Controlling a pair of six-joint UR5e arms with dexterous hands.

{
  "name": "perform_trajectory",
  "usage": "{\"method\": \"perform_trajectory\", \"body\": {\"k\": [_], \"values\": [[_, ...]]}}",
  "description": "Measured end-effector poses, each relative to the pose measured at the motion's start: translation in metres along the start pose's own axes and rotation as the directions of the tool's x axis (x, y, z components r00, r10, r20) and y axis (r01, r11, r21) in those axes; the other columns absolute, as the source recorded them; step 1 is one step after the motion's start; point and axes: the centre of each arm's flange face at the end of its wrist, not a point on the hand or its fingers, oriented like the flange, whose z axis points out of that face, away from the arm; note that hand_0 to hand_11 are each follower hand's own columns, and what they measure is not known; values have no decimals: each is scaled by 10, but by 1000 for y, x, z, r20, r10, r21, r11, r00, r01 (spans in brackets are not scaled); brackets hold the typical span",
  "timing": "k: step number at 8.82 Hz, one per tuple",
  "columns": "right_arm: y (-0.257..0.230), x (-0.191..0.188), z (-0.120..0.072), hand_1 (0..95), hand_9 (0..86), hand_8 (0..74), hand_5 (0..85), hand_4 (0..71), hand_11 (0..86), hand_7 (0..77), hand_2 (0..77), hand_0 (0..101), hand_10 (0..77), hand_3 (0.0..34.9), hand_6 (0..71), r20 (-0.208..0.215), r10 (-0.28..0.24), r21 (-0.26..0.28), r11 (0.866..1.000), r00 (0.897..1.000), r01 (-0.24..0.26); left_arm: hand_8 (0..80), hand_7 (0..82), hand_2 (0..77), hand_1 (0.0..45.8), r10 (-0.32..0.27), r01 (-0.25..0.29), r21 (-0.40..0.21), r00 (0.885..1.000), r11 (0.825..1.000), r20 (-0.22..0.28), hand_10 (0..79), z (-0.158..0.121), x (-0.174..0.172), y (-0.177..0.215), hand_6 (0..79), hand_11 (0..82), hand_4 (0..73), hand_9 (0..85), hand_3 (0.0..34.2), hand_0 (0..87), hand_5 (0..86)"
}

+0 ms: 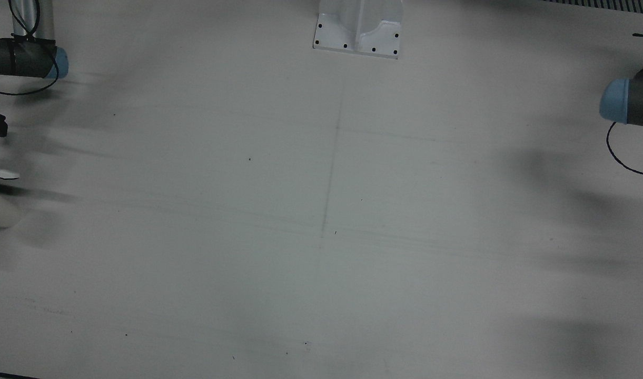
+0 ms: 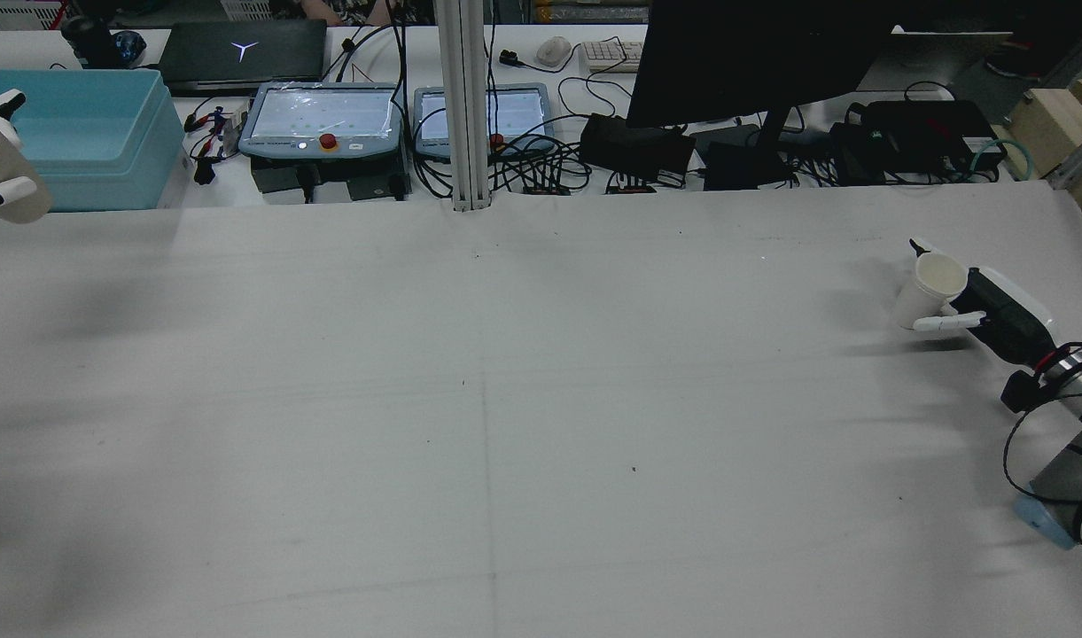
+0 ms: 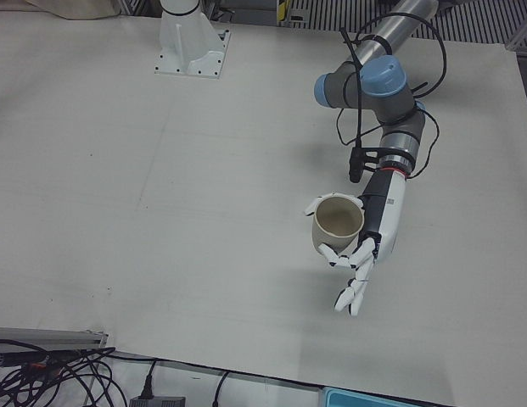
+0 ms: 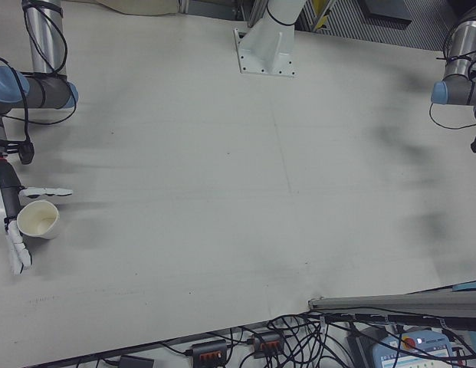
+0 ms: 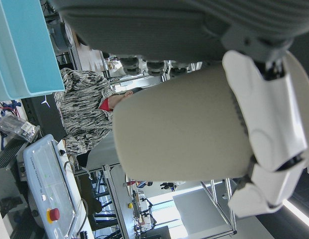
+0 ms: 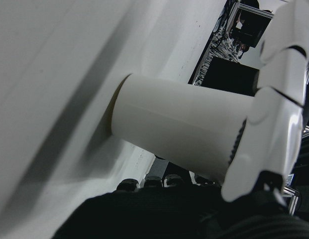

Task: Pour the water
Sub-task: 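Grasp the second white paper cup with the right hand and lift it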

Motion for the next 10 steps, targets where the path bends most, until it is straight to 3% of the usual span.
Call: {"method": "perform_trajectory", "body": {"k": [2,3,4,5,6,7,8,9,10], "values": [[6,-2,4,191,11,5,55,16,11,16,65,516,0,0,5,3,-2,-5,1000,1000,2,33,114,322,164,0,0,-1,1000,1000,-1,27,-1,0,-2,87,71,316,55,0,452,535],[5,-3,3,235,109,131,278,49,82,158,169,551,98,0,142,3,-4,0,1000,1000,4,38,114,322,164,0,0,0,1000,1000,0,27,-2,0,-4,93,71,316,55,0,452,535],[4,-4,1,295,229,267,409,60,202,278,267,599,229,0,245,3,-7,7,1000,1000,7,33,114,322,164,1,-1,2,1000,1000,2,33,-5,0,-7,93,71,316,55,0,452,535],[2,-5,-1,305,327,365,524,93,284,387,333,741,322,0,338,3,-10,12,1000,1000,10,33,114,322,164,2,-2,4,1000,1000,3,33,-7,-1,-9,93,71,316,55,0,452,535],[4,-7,0,213,480,502,704,44,365,600,398,802,382,0,376,9,-9,10,1000,1000,9,33,114,322,164,3,-3,3,1000,1000,3,33,-8,-1,-10,93,71,316,55,0,452,535],[11,-20,2,213,480,502,704,44,447,600,398,802,453,0,376,32,-6,-3,1000,999,6,33,114,322,164,1,-1,0,1000,1000,2,33,-8,0,-8,93,71,316,55,0,449,535],[29,-44,4,316,573,513,693,65,540,578,404,804,491,0,338,64,-6,-9,1000,998,6,33,114,322,164,-1,1,-5,1000,1000,3,33,-8,-1,-4,93,71,316,55,0,449,535],[63,-81,9,316,573,513,693,65,540,578,404,804,491,0,338,100,-9,-6,1000,995,9,33,114,322,164,-3,3,-9,1000,1000,6,33,-7,-2,0,93,71,316,55,0,449,535],[104,-116,15,333,611,464,698,65,573,573,376,804,458,0,338,127,-17,-3,1000,992,18,33,114,322,164,-6,6,-14,1000,1000,12,33,-6,-6,4,93,71,316,55,0,450,535]]}}
